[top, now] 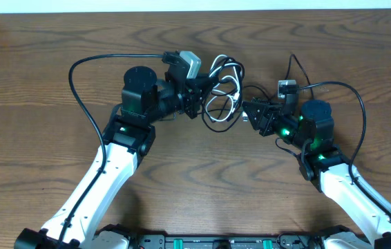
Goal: Untangle cables
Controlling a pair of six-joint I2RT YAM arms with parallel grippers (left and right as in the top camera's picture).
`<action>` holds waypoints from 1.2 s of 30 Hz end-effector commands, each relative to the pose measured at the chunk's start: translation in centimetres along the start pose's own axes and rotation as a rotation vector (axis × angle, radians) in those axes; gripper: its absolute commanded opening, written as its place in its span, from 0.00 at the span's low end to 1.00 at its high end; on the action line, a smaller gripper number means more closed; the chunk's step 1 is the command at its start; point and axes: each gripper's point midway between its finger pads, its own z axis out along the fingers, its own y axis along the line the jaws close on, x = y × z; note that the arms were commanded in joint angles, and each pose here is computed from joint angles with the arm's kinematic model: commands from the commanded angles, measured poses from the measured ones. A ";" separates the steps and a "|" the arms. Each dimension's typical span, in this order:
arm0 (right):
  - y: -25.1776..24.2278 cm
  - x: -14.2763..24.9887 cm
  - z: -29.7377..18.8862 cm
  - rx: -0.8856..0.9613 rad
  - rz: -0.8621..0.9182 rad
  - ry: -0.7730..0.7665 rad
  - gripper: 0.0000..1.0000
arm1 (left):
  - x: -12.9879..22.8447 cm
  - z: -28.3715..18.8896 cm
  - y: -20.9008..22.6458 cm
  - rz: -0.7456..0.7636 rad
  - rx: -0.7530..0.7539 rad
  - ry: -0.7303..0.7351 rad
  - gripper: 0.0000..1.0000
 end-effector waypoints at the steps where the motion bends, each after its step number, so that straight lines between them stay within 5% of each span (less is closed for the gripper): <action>1: 0.6 0.1 0.0 -0.016 -0.027 0.007 0.43 | -2.6 -0.2 -0.9 -0.033 0.034 -0.070 0.08; 5: 1.4 0.4 0.0 -0.062 -0.031 0.027 0.43 | -3.4 -0.3 -1.1 -0.009 0.040 -0.100 0.08; 8: 1.6 0.1 0.0 -0.072 -0.039 0.015 0.55 | -3.6 -0.3 -1.1 -0.035 0.044 -0.106 0.08; 16: 2.4 -1.5 -0.1 -0.095 -0.068 -0.055 0.69 | -5.1 -0.4 -3.1 -0.115 0.135 -0.151 0.08; 23: -2.2 -3.7 -0.6 0.163 -0.061 -0.185 0.78 | -6.0 -0.7 -8.7 -0.001 0.353 -0.175 0.08; 30: -10.9 -6.1 -4.8 0.526 0.026 -0.303 0.95 | -7.4 -2.3 -8.5 0.029 0.341 -0.210 0.08; 36: -15.9 -6.7 -8.6 0.652 0.142 -0.337 0.98 | -9.1 -4.4 -7.4 0.060 0.291 -0.262 0.08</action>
